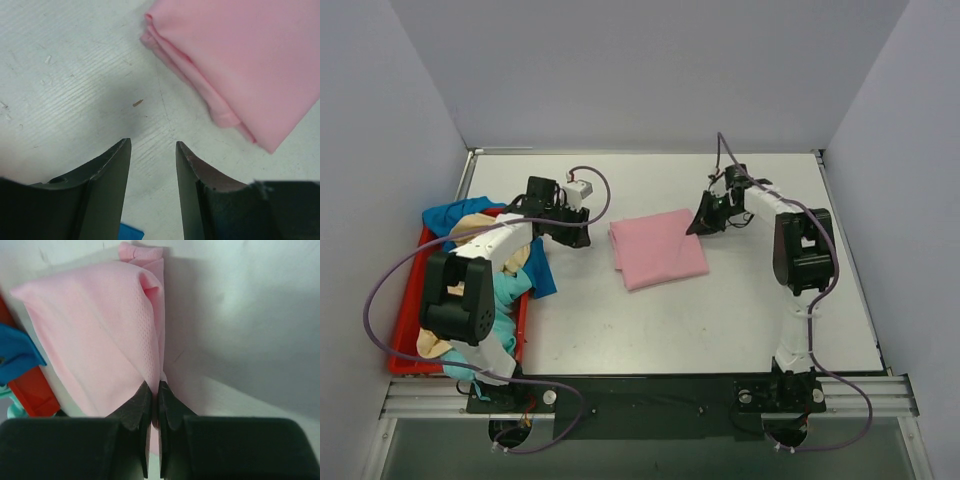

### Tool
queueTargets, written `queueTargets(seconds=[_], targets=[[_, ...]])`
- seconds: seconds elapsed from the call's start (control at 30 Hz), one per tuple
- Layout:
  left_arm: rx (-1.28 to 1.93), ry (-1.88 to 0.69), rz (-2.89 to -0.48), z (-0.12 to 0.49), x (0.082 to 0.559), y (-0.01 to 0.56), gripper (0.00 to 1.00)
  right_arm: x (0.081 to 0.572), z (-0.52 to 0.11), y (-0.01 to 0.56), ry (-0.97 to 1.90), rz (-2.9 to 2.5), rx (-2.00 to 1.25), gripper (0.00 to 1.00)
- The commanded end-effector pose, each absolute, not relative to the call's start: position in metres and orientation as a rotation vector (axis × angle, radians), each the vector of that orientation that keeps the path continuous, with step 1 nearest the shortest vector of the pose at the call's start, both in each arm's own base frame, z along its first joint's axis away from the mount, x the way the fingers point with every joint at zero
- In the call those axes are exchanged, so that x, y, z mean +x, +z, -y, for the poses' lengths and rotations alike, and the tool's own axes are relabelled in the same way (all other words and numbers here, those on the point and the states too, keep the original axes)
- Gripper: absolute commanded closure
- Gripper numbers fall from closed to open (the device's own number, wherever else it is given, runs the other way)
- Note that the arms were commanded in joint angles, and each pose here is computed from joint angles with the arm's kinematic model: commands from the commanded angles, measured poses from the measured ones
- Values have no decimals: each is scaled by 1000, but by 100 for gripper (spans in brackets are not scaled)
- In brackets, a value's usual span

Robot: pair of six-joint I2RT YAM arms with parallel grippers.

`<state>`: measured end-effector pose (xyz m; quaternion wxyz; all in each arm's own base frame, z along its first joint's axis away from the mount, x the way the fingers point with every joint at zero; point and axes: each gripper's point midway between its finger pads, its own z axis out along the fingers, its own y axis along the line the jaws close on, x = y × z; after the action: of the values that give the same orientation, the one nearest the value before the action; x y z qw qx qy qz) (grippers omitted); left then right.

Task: Fold and stack the t-shirts
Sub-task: Put the neatly folded tshirt into the corner of the board with the right arm

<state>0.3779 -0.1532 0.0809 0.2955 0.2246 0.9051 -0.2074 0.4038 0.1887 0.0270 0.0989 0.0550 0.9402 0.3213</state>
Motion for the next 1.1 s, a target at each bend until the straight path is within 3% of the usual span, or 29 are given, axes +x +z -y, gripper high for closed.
queueTargets(seconds=[0.0, 0.23, 0.63, 1.07], targets=[[628, -521, -2289, 149, 387, 122, 49, 436, -135, 26, 766, -2821, 129, 100], [625, -462, -2272, 136, 387, 132, 49, 475, -53, 34, 550, -2836, 84, 100], [625, -390, -2253, 126, 391, 150, 49, 532, 84, 35, -109, -2760, -180, 100], [588, -262, -2267, 108, 401, 160, 49, 581, 190, 61, -432, -2515, 13, 100]])
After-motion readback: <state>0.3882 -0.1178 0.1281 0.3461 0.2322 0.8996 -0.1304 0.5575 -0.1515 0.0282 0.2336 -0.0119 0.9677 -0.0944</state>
